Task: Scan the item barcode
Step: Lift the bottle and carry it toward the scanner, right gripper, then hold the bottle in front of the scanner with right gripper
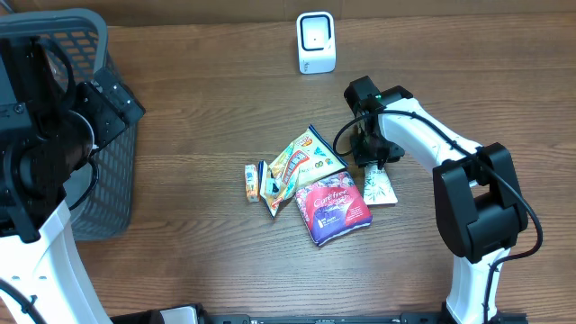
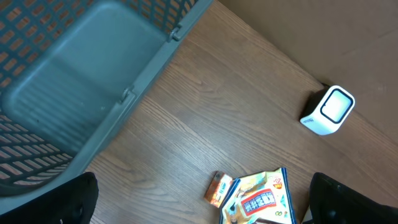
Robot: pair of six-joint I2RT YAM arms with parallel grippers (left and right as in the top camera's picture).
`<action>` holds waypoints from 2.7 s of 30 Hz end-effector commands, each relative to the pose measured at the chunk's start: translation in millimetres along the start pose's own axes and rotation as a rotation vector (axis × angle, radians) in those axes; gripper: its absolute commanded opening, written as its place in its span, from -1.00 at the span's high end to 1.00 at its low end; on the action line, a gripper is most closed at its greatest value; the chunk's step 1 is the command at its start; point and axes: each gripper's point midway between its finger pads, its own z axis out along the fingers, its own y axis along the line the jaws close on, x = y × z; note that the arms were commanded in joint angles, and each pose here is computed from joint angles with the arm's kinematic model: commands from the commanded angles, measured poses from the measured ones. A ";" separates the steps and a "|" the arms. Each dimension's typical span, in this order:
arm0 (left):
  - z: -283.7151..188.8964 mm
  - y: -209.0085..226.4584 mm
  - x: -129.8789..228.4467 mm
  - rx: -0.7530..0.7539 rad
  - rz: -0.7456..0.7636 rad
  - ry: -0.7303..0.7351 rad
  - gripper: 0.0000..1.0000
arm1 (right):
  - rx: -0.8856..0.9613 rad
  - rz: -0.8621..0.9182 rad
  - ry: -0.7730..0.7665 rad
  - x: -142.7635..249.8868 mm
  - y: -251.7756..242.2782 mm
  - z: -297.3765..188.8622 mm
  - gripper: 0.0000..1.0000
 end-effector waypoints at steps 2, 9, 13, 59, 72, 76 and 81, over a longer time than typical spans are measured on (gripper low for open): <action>0.5 0.1 -2.1 0.000 0.012 -0.003 -1.00 | -0.058 0.013 -0.001 -2.1 8.0 0.1 0.43; 0.5 0.1 -2.1 0.000 0.012 -0.003 -1.00 | -0.157 0.023 -0.007 -8.3 24.4 -8.6 0.93; 0.5 0.1 -2.1 0.000 0.012 -0.003 -0.99 | -0.294 0.032 -0.015 -19.1 41.1 -34.1 0.92; 0.5 0.1 -2.1 0.000 0.012 -0.003 -0.99 | -0.571 0.510 -1.030 -231.4 54.8 -208.2 0.93; 0.5 0.1 -2.1 0.000 0.012 -0.003 -1.00 | -0.741 0.769 -1.284 -280.7 43.2 -206.6 0.93; 0.5 0.1 -2.1 0.000 0.012 -0.003 -1.00 | -0.728 0.777 -1.279 -282.9 37.6 -199.7 0.93; 0.5 0.1 -2.1 0.000 0.012 -0.003 -1.00 | -0.754 0.744 -1.242 -282.6 43.0 -195.7 0.93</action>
